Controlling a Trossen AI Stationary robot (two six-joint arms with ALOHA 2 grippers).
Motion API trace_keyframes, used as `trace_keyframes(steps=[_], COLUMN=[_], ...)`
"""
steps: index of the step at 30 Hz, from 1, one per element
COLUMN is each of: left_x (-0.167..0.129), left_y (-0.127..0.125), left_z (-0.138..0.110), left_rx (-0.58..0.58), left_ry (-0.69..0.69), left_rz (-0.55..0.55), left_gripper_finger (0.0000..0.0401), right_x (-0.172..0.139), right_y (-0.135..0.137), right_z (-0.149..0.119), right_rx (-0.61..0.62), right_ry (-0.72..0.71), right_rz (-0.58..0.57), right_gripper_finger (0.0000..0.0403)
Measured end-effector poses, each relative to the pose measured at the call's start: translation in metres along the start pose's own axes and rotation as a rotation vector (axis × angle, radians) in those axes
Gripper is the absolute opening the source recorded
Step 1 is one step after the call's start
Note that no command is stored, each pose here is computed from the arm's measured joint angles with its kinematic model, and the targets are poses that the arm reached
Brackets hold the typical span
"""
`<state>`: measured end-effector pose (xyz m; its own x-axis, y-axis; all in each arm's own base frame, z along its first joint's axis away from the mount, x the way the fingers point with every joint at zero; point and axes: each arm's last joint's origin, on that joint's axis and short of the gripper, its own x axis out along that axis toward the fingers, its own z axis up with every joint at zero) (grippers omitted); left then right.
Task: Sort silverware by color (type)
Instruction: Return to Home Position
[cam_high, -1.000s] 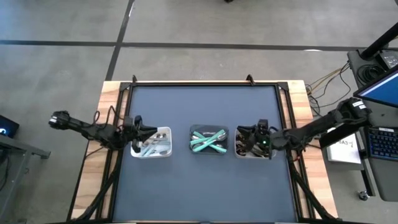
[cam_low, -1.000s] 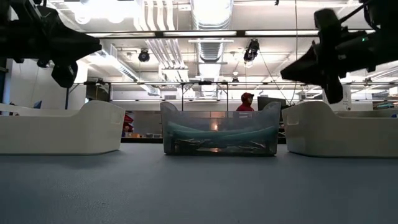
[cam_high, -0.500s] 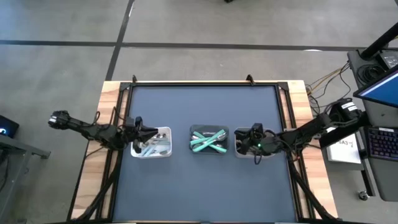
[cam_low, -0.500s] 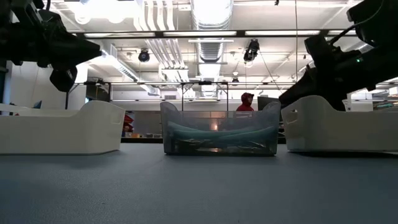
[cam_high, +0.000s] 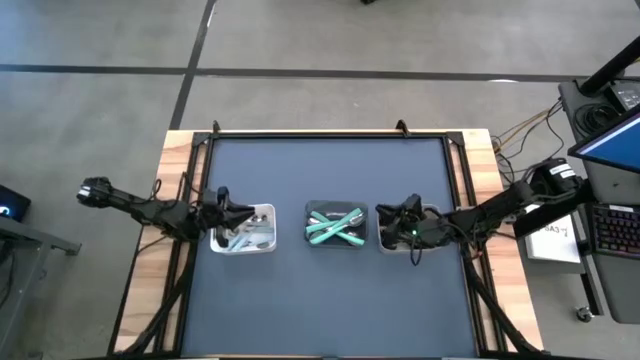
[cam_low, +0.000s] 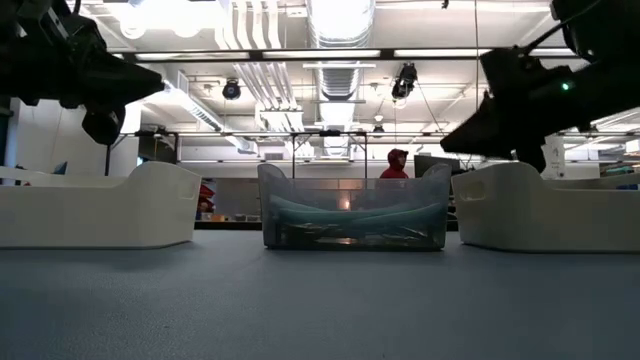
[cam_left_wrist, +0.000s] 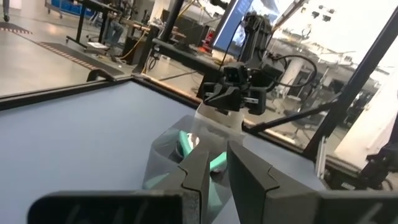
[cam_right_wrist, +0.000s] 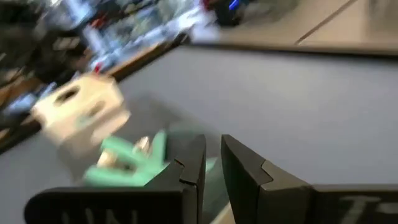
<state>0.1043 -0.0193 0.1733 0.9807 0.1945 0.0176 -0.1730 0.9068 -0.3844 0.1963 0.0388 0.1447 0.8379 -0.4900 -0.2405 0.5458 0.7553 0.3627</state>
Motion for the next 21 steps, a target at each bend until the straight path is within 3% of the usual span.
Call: trace_keyframes(steps=[6, 21], left_x=[0.0, -0.001], left_y=[-0.002, -0.004], left_z=[0.005, 0.01], left_rx=[-0.049, -0.079], left_ry=[-0.042, -0.093], left_rz=[-0.018, -0.039], left_gripper_finger=[0.0039, 0.0039], right_x=[0.01, 0.019], right_y=[0.009, 0.063], right_z=[0.021, 0.081], right_rx=[0.05, 0.246], right_ry=[-0.173, -0.299], right_rz=[-0.183, -0.088], right_gripper_finger=[0.0043, 0.0043])
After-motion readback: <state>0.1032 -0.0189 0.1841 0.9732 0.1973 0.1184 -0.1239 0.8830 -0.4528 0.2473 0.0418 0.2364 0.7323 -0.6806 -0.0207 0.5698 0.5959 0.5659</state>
